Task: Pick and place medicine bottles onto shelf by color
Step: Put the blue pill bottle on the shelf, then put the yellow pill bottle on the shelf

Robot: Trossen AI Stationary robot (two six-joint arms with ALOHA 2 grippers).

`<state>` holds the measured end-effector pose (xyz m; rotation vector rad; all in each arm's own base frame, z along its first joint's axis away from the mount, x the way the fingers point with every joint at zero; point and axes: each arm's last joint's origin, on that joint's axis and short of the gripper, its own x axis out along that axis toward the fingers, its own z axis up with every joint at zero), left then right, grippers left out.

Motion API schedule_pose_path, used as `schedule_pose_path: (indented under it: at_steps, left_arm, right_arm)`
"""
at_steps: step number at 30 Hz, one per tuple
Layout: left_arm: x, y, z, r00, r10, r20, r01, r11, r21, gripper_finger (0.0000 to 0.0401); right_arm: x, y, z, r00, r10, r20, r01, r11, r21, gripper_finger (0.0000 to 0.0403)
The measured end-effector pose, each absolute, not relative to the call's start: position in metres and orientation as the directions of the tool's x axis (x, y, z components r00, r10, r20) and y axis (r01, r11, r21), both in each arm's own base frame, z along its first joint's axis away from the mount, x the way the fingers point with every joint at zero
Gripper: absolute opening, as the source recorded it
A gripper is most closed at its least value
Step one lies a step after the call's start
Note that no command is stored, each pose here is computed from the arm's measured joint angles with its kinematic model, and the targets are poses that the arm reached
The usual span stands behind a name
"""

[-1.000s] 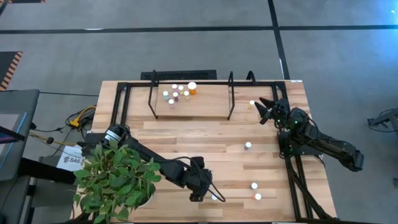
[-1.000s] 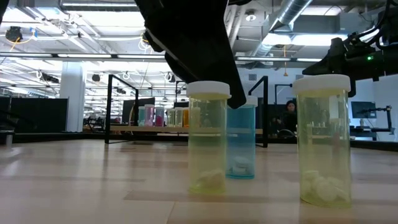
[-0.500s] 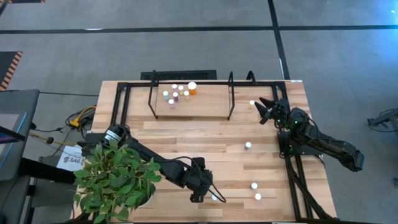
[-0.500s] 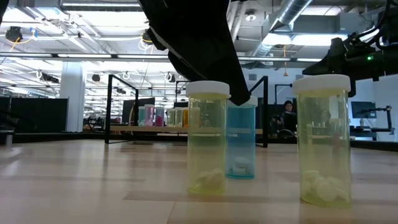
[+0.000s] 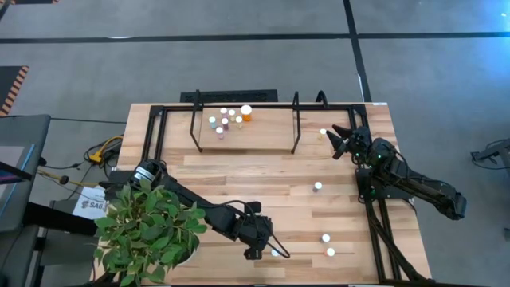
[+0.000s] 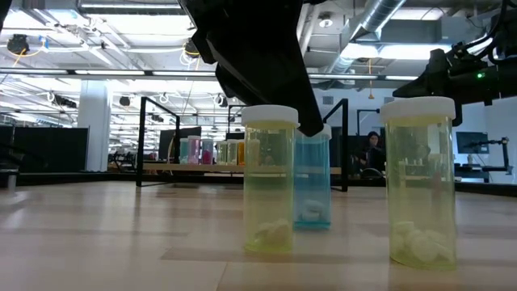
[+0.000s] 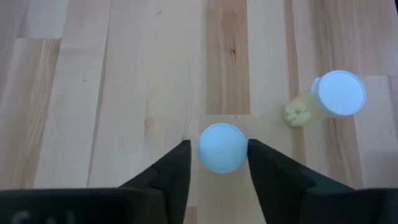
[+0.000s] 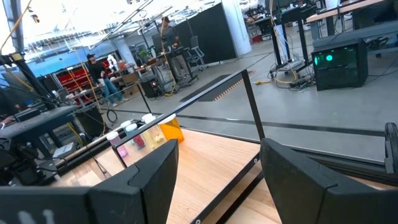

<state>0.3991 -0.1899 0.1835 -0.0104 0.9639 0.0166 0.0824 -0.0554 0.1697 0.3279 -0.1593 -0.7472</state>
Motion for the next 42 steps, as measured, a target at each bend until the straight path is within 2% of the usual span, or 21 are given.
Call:
schedule_pose_path:
  at_steps: [9,28,33,42]
  left_arm:
    - [0.3994,-0.1909,0.1841,0.564,-0.022,-0.826,-0.011,0.999,-0.034,0.0095]
    - [0.3993,-0.1909,0.1835,0.564,-0.015,-0.825,-0.046,0.998,-0.050,0.0079]
    - [0.4003,-0.1894,0.1832,0.545,-0.067,-0.836,-0.067,0.990,-0.124,0.0104]
    - [0.4015,-0.1874,0.1836,0.550,-0.060,-0.833,-0.096,0.986,-0.134,0.0207]
  right_arm:
    - [0.0824,-0.0554,0.1696,0.725,-0.689,0.026,0.639,0.686,0.348,0.0249]
    - [0.0824,-0.0554,0.1696,0.725,-0.689,0.026,0.639,0.686,0.348,0.0249]
    - [0.0824,-0.0554,0.1696,0.725,-0.689,0.026,0.639,0.686,0.348,0.0249]
    - [0.0824,-0.0554,0.1697,0.725,-0.689,0.026,0.639,0.686,0.348,0.0249]
